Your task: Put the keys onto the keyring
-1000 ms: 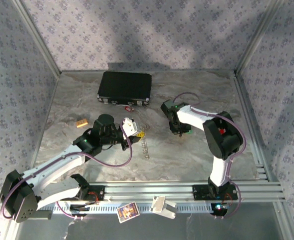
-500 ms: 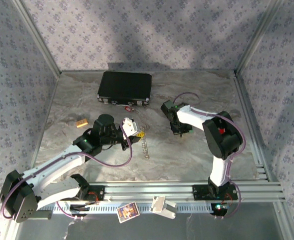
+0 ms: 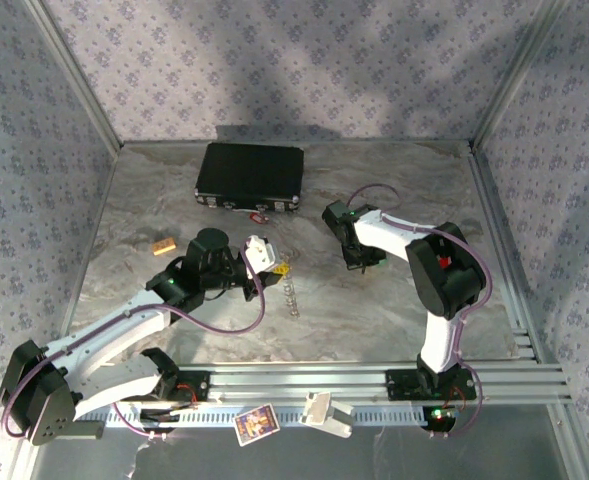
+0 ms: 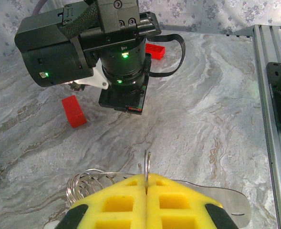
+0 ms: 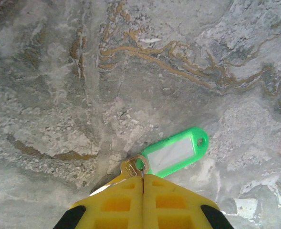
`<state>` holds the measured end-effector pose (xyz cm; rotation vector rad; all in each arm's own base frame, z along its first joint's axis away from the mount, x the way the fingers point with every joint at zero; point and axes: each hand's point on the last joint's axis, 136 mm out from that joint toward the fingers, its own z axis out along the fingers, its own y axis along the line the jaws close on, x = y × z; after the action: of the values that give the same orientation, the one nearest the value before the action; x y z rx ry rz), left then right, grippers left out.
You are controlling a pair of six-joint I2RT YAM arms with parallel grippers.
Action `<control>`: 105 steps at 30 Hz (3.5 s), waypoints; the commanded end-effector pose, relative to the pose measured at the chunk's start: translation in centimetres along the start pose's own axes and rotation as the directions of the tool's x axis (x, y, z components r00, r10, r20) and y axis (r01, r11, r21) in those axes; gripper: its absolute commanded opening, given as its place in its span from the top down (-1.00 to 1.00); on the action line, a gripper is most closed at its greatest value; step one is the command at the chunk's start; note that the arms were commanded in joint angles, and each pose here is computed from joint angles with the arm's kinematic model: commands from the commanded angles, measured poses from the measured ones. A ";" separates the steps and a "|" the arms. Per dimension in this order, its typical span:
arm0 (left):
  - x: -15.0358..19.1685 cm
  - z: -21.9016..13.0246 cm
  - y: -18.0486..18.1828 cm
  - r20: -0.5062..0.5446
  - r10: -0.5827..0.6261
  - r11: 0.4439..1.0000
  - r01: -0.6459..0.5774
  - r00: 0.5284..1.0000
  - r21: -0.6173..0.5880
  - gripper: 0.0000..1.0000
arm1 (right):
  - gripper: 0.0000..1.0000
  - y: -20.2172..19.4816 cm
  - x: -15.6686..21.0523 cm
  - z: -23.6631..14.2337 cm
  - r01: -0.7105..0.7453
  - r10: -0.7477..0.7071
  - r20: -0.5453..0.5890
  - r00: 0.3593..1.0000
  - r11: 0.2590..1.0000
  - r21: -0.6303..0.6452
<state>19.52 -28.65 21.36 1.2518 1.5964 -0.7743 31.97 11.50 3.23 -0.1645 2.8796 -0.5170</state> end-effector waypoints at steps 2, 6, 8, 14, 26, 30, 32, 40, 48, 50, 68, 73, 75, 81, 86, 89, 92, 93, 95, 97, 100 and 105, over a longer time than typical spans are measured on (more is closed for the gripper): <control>-0.8 -0.2 -0.4 0.031 0.031 0.999 -0.032 0.999 0.014 1.00 | 1.00 1.7 -0.3 -2.6 0.017 -0.012 0.043 0.999 0.991 -0.133; -0.8 -0.2 -0.4 0.030 0.031 0.999 -0.031 0.999 0.015 1.00 | 1.00 4.8 1.1 -4.3 0.057 -0.045 0.046 0.998 0.945 -0.323; -0.7 -0.1 -0.4 0.028 0.029 0.999 -0.029 0.999 0.015 1.00 | 1.00 6.1 1.8 -4.6 0.075 -0.065 0.039 0.997 0.918 -0.389; -0.5 0.0 -0.4 0.023 0.024 1.000 -0.024 0.999 0.017 1.00 | 1.00 9.2 3.3 -5.1 0.107 -0.109 0.029 0.994 0.838 -0.536; -0.4 0.2 -0.4 0.019 0.020 1.000 -0.021 1.000 0.021 1.00 | 1.00 10.1 3.9 -4.1 0.110 -0.129 0.003 0.992 0.827 -0.552; -0.4 0.1 -0.4 0.020 0.022 1.000 -0.023 1.000 0.020 1.00 | 1.00 10.2 4.2 -3.5 0.110 -0.138 -0.011 0.990 0.832 -0.544; -0.4 0.1 -0.3 0.019 0.022 1.000 -0.022 1.000 0.017 1.00 | 1.00 10.1 4.2 -3.4 0.110 -0.138 -0.011 0.990 0.835 -0.539; -0.4 0.1 -0.4 0.019 0.024 1.000 -0.024 1.000 0.018 1.00 | 0.70 10.3 4.1 -3.4 0.105 -0.135 -0.016 0.991 0.834 -0.542; -0.4 0.1 -0.4 0.020 0.024 1.000 -0.025 1.000 0.019 1.00 | 0.67 10.5 4.1 -3.6 0.104 -0.135 -0.016 0.991 0.827 -0.552; -0.5 0.1 -0.4 0.020 0.024 1.000 -0.025 0.999 0.019 1.00 | 0.67 10.5 4.2 -3.6 0.103 -0.136 -0.018 0.991 0.828 -0.552; -0.5 0.1 -0.4 0.021 0.026 0.999 -0.026 0.999 0.018 1.00 | 0.97 10.2 3.5 -4.1 0.120 -0.136 0.008 0.991 0.847 -0.517; -0.4 0.1 -0.4 0.019 0.025 1.000 -0.026 1.000 0.018 1.00 | 0.99 9.9 3.4 -4.4 0.155 -0.162 0.025 0.986 0.871 -0.467; -0.4 0.1 -0.4 0.018 0.025 1.000 -0.025 1.000 0.018 1.00 | 0.99 9.7 3.3 -4.5 0.167 -0.170 0.034 0.985 0.881 -0.442; -0.3 0.1 -0.4 0.016 0.024 1.000 -0.024 1.000 0.019 1.00 | 0.97 10.2 3.3 -4.5 0.172 -0.177 0.031 0.984 0.885 -0.433; -0.3 0.1 -0.4 0.016 0.025 0.999 -0.025 1.000 0.020 1.00 | 0.92 10.7 3.4 -4.1 0.171 -0.180 0.023 0.983 0.878 -0.447; -0.4 0.1 -0.4 0.017 0.025 1.000 -0.026 1.000 0.018 1.00 | 0.80 10.9 3.3 -4.2 0.172 -0.181 0.024 0.983 0.871 -0.461; -0.4 0.1 -0.4 0.016 0.025 1.000 -0.025 1.000 0.019 1.00 | 0.71 11.2 3.3 -4.3 0.170 -0.179 0.026 0.983 0.862 -0.478; -0.3 0.1 -0.4 0.014 0.025 0.999 -0.025 1.000 0.019 1.00 | 0.68 11.2 3.3 -4.3 0.167 -0.177 0.025 0.984 0.860 -0.483; -0.3 0.1 -0.4 0.015 0.025 1.000 -0.026 1.000 0.018 1.00 | 0.65 11.3 3.2 -4.4 0.160 -0.171 0.024 0.985 0.855 -0.493; -0.3 0.1 -0.4 0.015 0.026 0.999 -0.027 1.000 0.019 1.00 | 0.64 11.4 3.1 -4.4 0.155 -0.166 0.022 0.986 0.852 -0.500; -0.3 0.1 -0.4 0.015 0.026 0.999 -0.027 1.000 0.020 1.00 | 0.63 11.5 3.0 -4.4 0.150 -0.160 0.023 0.987 0.850 -0.505; -0.3 0.1 -0.4 0.015 0.026 0.999 -0.026 1.000 0.020 1.00 | 0.72 11.4 2.8 -4.5 0.141 -0.147 0.028 0.989 0.852 -0.504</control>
<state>19.57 -28.69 21.07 1.2572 1.6024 -0.7727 27.23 23.09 2.70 -0.4845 2.9520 0.2254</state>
